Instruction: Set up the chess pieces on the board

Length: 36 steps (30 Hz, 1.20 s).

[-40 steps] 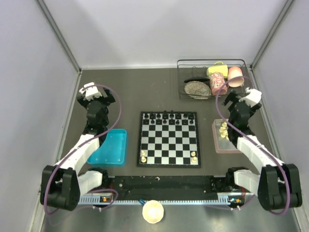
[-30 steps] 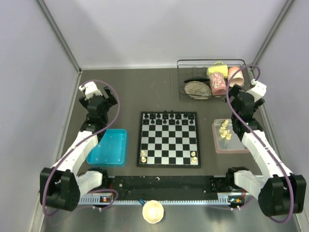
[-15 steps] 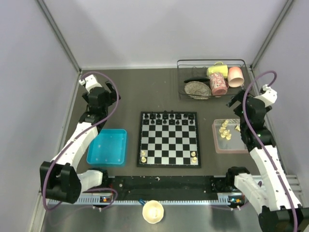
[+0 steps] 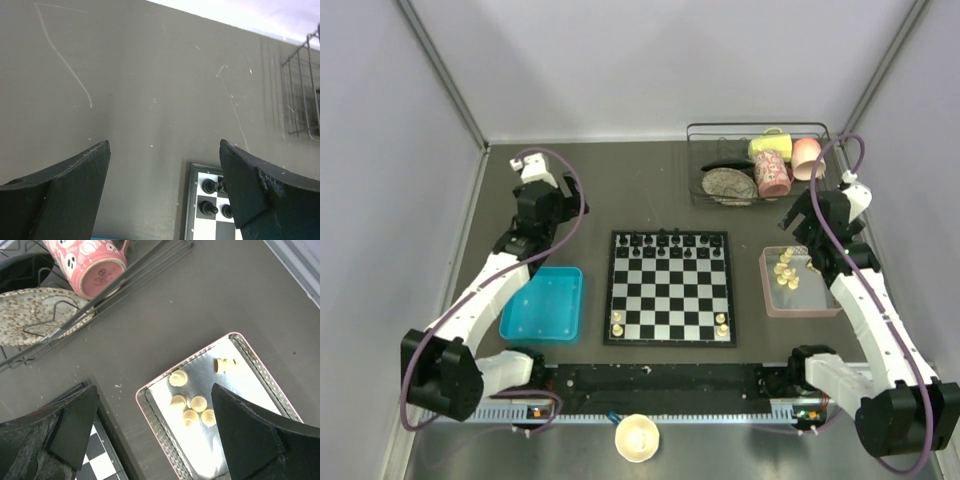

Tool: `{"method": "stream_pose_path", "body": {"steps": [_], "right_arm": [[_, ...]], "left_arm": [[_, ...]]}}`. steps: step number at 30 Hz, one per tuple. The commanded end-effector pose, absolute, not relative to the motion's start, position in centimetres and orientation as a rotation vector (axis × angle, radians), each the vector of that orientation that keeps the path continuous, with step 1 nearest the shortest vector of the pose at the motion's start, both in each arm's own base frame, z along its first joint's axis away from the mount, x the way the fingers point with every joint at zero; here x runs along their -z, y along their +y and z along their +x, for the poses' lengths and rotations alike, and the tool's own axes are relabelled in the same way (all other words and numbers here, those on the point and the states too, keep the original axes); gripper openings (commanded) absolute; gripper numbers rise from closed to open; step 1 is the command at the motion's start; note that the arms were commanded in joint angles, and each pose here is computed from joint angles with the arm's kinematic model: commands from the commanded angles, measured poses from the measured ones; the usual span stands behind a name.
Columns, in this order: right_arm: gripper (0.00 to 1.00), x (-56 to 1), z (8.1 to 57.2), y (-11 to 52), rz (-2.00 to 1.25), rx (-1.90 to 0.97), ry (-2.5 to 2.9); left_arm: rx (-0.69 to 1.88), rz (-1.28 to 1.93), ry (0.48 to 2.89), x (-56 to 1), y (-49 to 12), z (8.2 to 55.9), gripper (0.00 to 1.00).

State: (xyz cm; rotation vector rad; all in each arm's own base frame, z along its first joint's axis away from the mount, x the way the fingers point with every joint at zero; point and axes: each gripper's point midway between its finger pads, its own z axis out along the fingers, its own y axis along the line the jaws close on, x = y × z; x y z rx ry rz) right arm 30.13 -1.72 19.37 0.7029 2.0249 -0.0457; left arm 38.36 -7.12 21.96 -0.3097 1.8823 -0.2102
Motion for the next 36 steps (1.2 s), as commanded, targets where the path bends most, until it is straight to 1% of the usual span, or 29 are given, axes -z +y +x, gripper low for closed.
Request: {"method": "stream_pose_path", "body": {"steps": [1, 3, 5, 10, 13, 14, 15, 19, 26, 29, 30, 32, 33, 34, 36], "right_arm": [[0.93, -21.3, 30.1, -2.3, 0.743, 0.073, 2.010], [0.93, -20.8, 29.8, -2.8, 0.763, 0.114, 2.026], [0.99, -20.1, 29.4, -2.9, 0.774, 0.135, 2.064], [0.99, -18.5, 29.0, -2.3, 0.792, 0.125, 2.169], [0.89, -17.3, 28.6, -1.8, 0.791, 0.115, 2.222], [0.78, -17.0, 28.5, -1.7, 0.796, 0.106, 2.229], [0.73, -16.5, 28.3, -1.6, 0.805, 0.103, 2.239], [0.64, -14.8, 27.8, -1.3, 0.851, 0.100, 2.267], [0.61, -11.9, 27.6, -1.5, 0.884, 0.149, 2.324], [0.61, -11.0, 27.7, -1.2, 0.886, 0.127, 2.352], [0.62, -10.6, 27.7, -1.1, 0.889, 0.121, 2.360], [0.62, -10.2, 27.7, -1.0, 0.892, 0.107, 2.371], [0.60, -10.0, 27.6, -0.9, 0.893, 0.103, 2.377], [0.56, -9.9, 27.7, -1.0, 0.899, 0.097, 2.375], [0.53, -9.5, 27.5, -0.9, 0.903, 0.092, 2.383]], "left_arm": [[0.173, -0.153, 1.863, -23.9, -10.6, 38.7, 0.94], [0.186, -0.095, 1.870, -24.0, -12.6, 38.5, 0.94], [0.240, -0.060, 1.883, -23.9, -14.2, 38.2, 0.94], [0.268, 0.001, 1.889, -24.0, -16.1, 38.0, 0.93], [0.271, 0.029, 1.899, -23.8, -16.6, 38.2, 0.93], [0.275, 0.037, 1.904, -23.6, -16.8, 38.3, 0.93], [0.277, 0.040, 1.906, -23.5, -16.8, 38.3, 0.93], [0.288, 0.053, 1.918, -23.1, -17.3, 38.4, 0.93], [0.301, 0.082, 1.924, -23.0, -18.1, 38.6, 0.93], [0.308, 0.086, 1.928, -22.9, -18.3, 38.6, 0.93], [0.309, 0.091, 1.929, -22.9, -18.4, 38.6, 0.93], [0.315, 0.098, 1.933, -22.8, -18.7, 38.6, 0.93], [0.314, 0.100, 1.933, -22.8, -18.7, 38.6, 0.93], [0.315, 0.105, 1.936, -22.6, -18.8, 38.6, 0.92], [0.316, 0.112, 1.937, -22.6, -19.0, 38.7, 0.92]]}}
